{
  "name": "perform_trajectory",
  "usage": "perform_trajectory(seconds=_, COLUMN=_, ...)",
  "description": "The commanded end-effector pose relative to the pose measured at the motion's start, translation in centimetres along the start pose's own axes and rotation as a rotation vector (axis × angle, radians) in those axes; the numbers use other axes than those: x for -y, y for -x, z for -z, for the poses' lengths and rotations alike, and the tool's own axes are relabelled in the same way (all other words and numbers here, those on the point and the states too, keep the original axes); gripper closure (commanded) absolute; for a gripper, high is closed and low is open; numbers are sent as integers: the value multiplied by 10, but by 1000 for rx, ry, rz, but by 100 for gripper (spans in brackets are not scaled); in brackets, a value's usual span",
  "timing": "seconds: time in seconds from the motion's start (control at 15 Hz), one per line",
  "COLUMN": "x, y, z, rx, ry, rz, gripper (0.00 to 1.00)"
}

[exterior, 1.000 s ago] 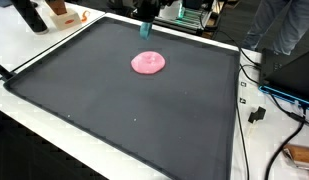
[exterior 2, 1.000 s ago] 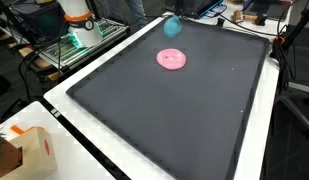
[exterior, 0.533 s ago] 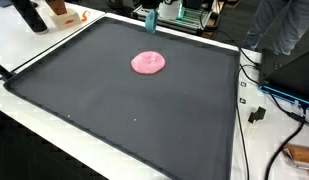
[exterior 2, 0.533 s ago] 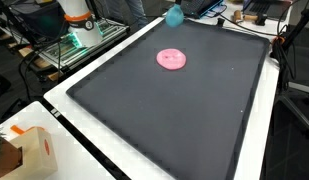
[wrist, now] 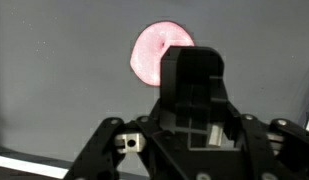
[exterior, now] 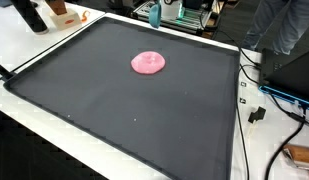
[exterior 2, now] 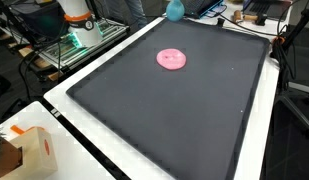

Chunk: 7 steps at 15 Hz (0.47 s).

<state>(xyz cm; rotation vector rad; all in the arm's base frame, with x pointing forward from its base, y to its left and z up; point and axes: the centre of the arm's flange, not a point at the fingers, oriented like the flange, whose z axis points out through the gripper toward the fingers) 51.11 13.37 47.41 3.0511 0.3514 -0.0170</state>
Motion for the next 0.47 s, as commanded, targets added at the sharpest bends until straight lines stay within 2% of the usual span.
perform_trajectory(seconds=0.0, x=0, y=0, z=-1, rx=2, ry=0, rz=0, gripper=46)
perform_trajectory(seconds=0.4, x=0, y=-1, z=-3, rx=5, ry=-1, rz=1, gripper=46)
